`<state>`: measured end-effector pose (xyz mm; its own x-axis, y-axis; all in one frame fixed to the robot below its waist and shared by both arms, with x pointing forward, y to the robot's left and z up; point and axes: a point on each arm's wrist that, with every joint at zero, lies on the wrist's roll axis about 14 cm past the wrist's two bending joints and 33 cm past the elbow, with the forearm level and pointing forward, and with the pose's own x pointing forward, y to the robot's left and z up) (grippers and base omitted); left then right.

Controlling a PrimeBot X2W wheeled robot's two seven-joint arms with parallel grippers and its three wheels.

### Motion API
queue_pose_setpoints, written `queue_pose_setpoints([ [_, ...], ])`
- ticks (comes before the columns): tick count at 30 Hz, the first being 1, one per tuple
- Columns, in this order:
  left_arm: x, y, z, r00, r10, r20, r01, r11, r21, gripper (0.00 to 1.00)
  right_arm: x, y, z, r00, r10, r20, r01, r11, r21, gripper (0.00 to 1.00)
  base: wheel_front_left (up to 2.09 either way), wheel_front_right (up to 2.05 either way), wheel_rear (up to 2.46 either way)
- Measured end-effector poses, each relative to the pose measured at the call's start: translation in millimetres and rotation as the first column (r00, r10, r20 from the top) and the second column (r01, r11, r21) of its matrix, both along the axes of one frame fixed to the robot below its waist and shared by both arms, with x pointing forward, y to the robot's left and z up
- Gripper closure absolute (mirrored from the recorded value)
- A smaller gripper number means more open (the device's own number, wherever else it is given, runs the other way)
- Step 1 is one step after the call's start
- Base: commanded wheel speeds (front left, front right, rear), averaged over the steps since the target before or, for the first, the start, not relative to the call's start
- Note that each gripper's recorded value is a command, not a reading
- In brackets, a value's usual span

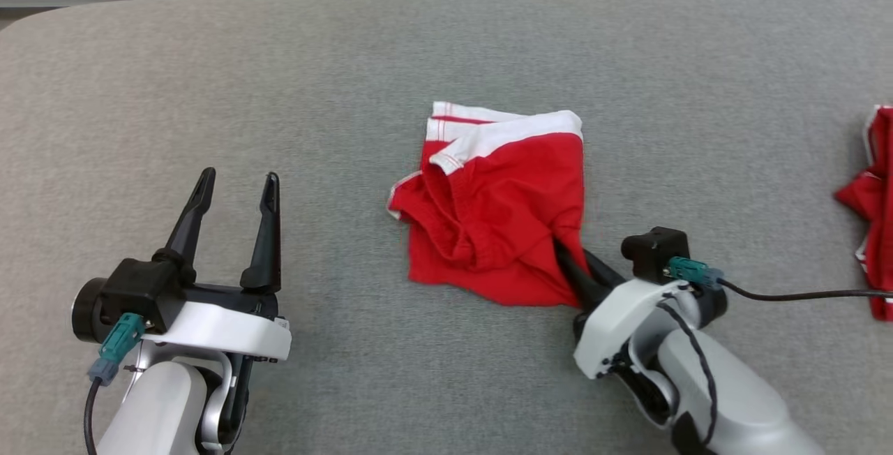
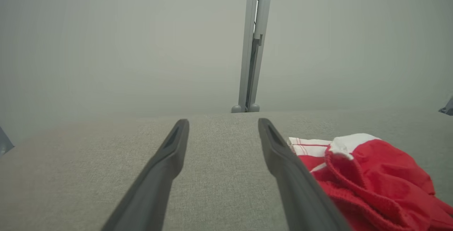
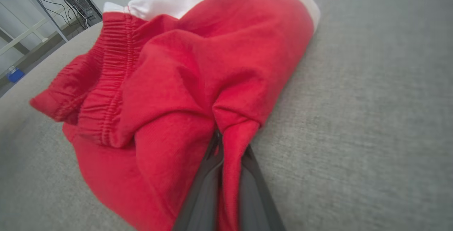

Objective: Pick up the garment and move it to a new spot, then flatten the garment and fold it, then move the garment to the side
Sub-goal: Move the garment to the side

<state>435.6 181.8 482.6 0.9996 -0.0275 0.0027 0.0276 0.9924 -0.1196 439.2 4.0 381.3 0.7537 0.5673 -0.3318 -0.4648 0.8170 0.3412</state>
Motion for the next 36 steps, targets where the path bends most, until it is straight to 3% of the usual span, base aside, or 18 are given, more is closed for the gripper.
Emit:
queue_pose_setpoints([
  [8, 22, -36, 0, 0.993, -0.116, 0.020, 0.116, 0.993, -0.010, 0.00, 1, -103, -8, 0.989, -0.120, 0.085, 0.134, 0.974, -0.185, 1.00, 0.00, 0.00, 0.00],
  [15, 41, -88, -6, 0.964, -0.264, 0.012, 0.264, 0.964, -0.021, 0.00, -20, -187, -6, 0.957, -0.268, 0.112, 0.289, 0.912, -0.291, 1.00, 0.00, 0.00, 0.00],
  [20, 51, -121, -9, 0.935, -0.355, 0.008, 0.355, 0.935, -0.023, 0.00, -26, -223, 12, 0.930, -0.323, 0.178, 0.365, 0.872, -0.325, 1.00, 0.00, 0.00, 0.00],
  [27, 58, -150, -17, 0.904, -0.428, -0.003, 0.427, 0.903, -0.043, 0.00, 1, -246, 65, 0.891, -0.301, 0.339, 0.416, 0.840, -0.349, 1.00, 0.00, 0.00, 0.00],
  [32, 59, -160, -23, 0.890, -0.455, -0.013, 0.455, 0.890, -0.045, 0.00, 11, -289, 90, 0.849, -0.354, 0.393, 0.499, 0.781, -0.375, 1.00, 0.00, 0.00, 0.00],
  [36, 60, -162, -24, 0.885, -0.465, -0.012, 0.464, 0.884, -0.047, 0.00, 5, -331, 86, 0.817, -0.439, 0.374, 0.570, 0.718, -0.401, 1.00, 0.00, 0.00, 0.00],
])
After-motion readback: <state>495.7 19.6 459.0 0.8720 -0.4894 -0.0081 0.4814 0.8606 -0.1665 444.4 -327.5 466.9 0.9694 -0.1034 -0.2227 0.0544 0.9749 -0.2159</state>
